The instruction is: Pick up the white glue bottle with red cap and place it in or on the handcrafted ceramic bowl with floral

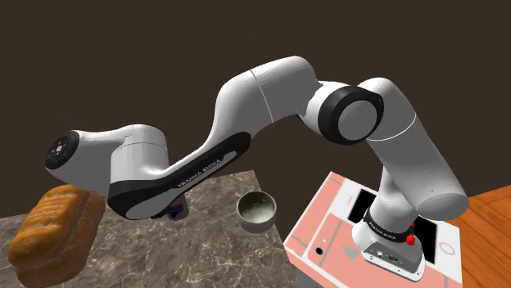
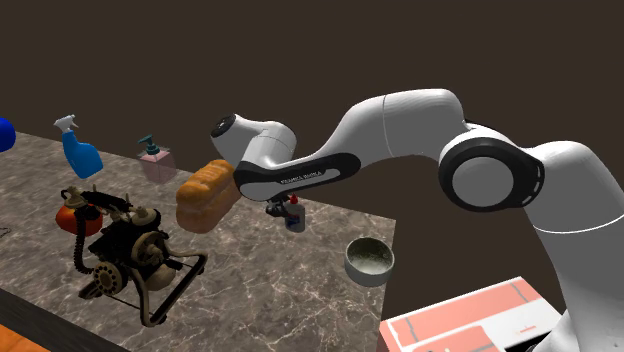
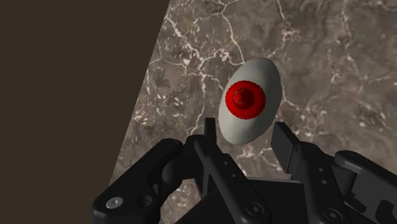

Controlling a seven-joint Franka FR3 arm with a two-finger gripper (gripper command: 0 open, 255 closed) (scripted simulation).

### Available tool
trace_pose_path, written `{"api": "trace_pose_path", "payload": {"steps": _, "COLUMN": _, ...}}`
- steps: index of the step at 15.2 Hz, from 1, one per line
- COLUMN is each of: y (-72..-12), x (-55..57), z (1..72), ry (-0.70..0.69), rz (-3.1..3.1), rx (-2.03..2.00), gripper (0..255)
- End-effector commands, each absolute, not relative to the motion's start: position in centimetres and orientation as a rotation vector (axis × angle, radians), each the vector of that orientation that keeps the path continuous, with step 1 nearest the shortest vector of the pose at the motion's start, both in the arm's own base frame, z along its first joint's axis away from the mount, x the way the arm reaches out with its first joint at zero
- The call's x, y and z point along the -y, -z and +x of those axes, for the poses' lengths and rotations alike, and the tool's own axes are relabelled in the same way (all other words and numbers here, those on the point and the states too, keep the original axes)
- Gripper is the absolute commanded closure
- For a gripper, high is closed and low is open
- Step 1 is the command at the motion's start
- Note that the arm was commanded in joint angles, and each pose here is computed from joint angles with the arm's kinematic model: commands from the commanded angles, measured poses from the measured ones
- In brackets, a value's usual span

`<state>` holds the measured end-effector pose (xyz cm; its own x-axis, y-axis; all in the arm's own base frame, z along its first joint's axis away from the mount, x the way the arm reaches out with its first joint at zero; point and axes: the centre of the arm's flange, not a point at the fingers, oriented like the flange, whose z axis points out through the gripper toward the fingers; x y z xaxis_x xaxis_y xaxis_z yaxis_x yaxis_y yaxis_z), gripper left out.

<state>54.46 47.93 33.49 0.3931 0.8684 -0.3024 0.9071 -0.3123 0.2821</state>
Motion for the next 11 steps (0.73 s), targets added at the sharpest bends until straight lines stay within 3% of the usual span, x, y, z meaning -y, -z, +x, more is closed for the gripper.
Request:
{"api": "trace_pose_path", "payload": {"steps": 1, "y": -33.4, "x": -47.9, "z": 54.5, "ry": 0.133, "rz": 2.253, "rx": -1.528, "gripper": 255}}
{"api": "trace_pose_path", "payload": {"steps": 11, "y": -38.1, "x": -47.9, "z": 54.5, "ry": 0.133, "rz": 2.253, "rx": -1.528, "gripper": 255}}
